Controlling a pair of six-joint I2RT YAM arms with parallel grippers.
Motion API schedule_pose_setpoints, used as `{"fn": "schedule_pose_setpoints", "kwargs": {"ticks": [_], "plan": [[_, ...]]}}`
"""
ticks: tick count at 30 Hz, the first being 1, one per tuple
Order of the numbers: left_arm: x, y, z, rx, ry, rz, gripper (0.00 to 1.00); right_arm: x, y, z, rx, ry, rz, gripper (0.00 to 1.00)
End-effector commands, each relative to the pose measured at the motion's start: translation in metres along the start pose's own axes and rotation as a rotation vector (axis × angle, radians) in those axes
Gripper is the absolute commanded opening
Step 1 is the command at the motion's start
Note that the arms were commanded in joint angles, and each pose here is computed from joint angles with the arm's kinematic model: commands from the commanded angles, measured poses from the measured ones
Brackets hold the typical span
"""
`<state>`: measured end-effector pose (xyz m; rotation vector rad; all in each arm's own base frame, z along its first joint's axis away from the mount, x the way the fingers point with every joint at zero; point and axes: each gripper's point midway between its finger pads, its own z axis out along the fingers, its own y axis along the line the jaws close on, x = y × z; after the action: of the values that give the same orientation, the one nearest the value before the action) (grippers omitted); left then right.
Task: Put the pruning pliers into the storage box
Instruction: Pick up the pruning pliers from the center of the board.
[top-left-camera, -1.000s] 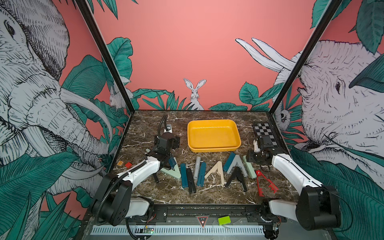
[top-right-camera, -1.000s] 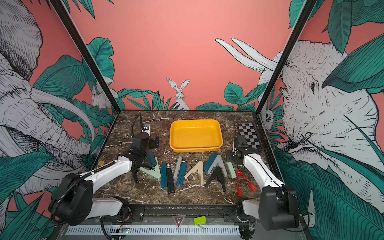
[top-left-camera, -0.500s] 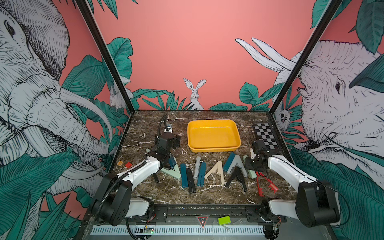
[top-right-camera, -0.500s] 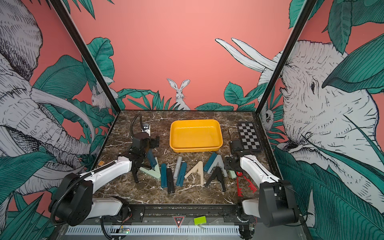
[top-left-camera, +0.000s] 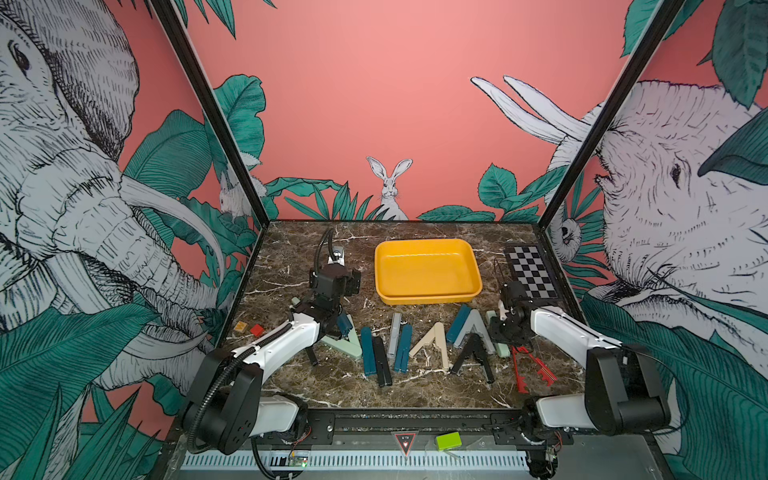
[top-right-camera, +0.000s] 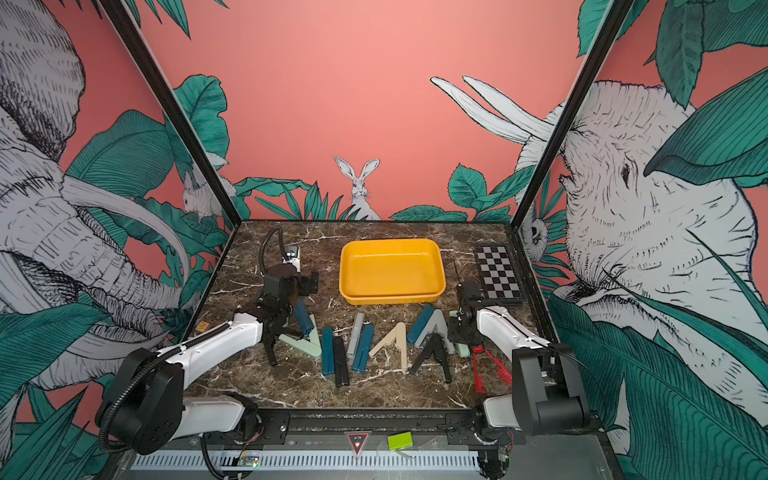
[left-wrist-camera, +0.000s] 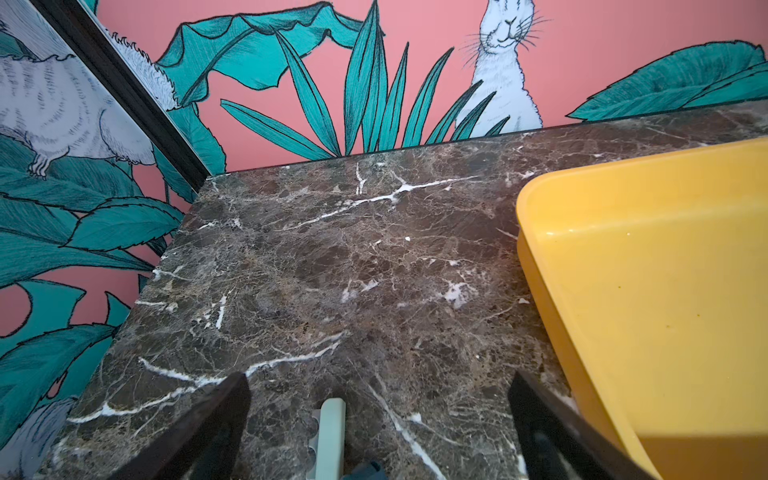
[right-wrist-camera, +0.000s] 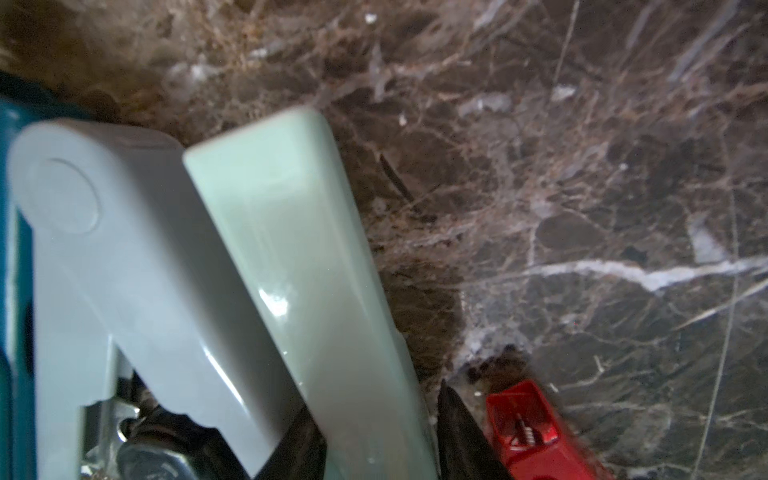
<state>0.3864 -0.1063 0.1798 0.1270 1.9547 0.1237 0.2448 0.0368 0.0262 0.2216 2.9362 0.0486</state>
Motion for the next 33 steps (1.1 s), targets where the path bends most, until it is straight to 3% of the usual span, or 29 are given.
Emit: {"fn": "schedule_pose_setpoints", "kwargs": {"ticks": [1, 17, 33], "plan": [[-0.021, 0.003, -0.009, 0.001, -0.052, -0.016, 0.99, -0.005, 0.005, 0.002, -0.022, -0.019, 0.022, 0.38], [-0.018, 0.019, -0.014, -0.079, -0.055, -0.065, 0.99, -0.017, 0.003, -0.008, -0.016, -0.102, 0.029, 0.2], [-0.016, 0.026, -0.018, -0.113, -0.061, -0.09, 0.99, -0.074, 0.022, -0.096, -0.128, -0.426, 0.038, 0.14]]}}
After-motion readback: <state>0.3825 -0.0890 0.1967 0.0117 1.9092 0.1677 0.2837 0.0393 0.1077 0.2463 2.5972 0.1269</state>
